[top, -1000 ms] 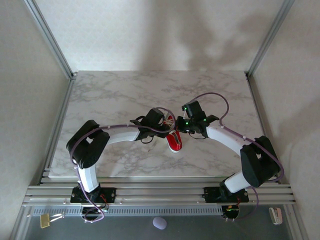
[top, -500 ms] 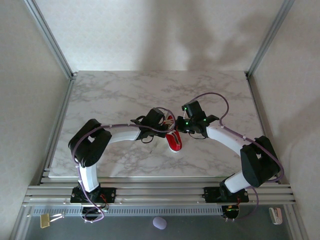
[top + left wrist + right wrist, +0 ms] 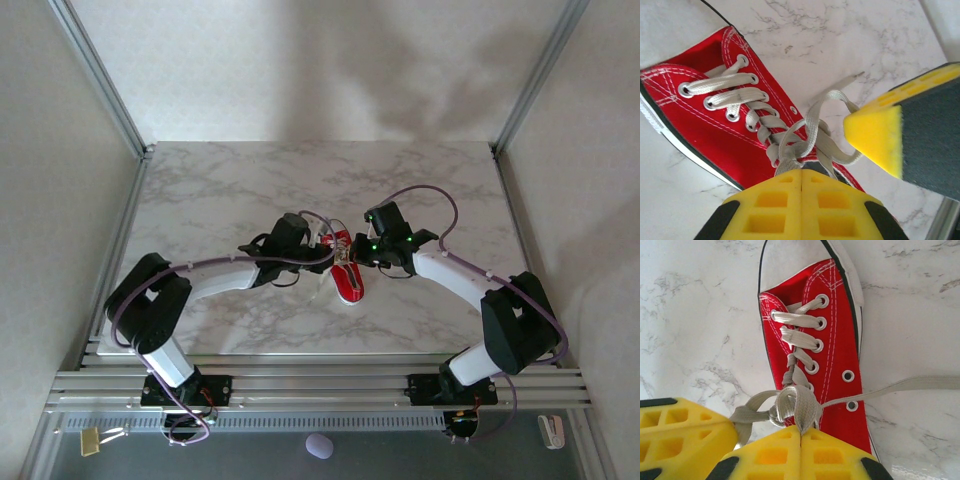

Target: Tie the shoes

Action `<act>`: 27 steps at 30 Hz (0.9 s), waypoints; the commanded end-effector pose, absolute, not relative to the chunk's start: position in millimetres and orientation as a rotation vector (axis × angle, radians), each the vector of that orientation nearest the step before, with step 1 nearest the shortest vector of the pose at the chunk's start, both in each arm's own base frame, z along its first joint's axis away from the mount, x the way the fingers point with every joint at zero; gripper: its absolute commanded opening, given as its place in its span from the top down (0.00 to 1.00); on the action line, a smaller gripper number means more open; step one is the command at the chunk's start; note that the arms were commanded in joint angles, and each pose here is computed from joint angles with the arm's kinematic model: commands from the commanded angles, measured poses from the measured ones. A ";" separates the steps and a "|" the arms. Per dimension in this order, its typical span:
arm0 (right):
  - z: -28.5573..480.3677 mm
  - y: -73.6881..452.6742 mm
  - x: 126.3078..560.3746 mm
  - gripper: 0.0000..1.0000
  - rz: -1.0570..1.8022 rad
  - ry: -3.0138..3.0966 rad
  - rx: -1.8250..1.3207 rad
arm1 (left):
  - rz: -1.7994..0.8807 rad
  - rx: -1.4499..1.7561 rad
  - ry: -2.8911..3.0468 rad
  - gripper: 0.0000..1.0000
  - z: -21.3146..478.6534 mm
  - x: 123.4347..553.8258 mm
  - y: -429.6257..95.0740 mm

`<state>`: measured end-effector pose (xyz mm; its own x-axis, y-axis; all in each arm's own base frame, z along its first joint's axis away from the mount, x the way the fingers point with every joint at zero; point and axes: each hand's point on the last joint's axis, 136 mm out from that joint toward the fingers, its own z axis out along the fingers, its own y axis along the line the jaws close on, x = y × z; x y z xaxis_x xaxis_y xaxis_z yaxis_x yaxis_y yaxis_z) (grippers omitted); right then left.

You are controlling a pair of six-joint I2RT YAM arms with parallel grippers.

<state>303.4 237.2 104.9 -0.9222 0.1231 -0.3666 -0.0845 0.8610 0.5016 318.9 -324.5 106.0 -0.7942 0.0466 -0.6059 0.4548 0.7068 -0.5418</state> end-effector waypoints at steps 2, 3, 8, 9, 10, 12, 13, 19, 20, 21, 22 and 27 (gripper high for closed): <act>113.5 238.7 308.1 1.00 0.711 2.628 0.009 | -1.108 0.364 2.293 1.00 120.3 310.8 -326.9; 113.2 238.4 308.0 1.00 0.709 2.629 0.011 | -1.132 0.356 2.280 1.00 122.9 310.2 -326.9; 105.9 236.1 306.2 1.00 0.691 2.651 0.026 | -1.251 0.275 2.166 1.00 147.0 316.2 -322.8; 104.8 235.2 305.9 1.00 0.688 2.654 0.030 | -1.255 0.253 2.154 1.00 148.7 318.4 -320.8; 103.4 234.6 305.3 1.00 0.684 2.656 0.031 | -1.257 0.223 2.140 1.00 150.6 322.2 -317.2; 101.8 230.6 303.5 1.00 0.660 2.660 0.033 | -1.252 0.168 2.126 1.00 150.0 329.8 -310.4; 101.0 227.7 302.8 1.00 0.642 2.662 0.037 | -1.243 0.141 2.126 1.00 147.7 334.0 -306.8; 97.9 220.3 294.9 1.00 0.611 2.672 0.016 | -1.221 0.060 2.149 1.00 129.7 349.9 -299.8; 97.5 219.7 293.4 1.00 0.612 2.674 0.014 | -1.220 0.050 2.151 1.00 127.4 351.6 -299.1; 97.1 218.9 291.6 1.00 0.614 2.675 0.011 | -1.221 0.040 2.153 1.00 124.5 353.1 -298.4; 96.3 217.3 289.8 1.00 0.609 2.677 0.008 | -1.222 0.032 2.152 1.00 123.1 354.5 -297.6; 94.8 215.4 283.1 1.00 0.620 2.679 -0.010 | -1.220 0.025 2.177 1.00 110.8 354.8 -296.8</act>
<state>292.2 218.8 95.3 -0.9229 0.1060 -0.3702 -0.0718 0.8972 0.4358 348.8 -299.1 111.6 -0.8088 -0.2518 -0.5314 0.3150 0.5775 -0.7531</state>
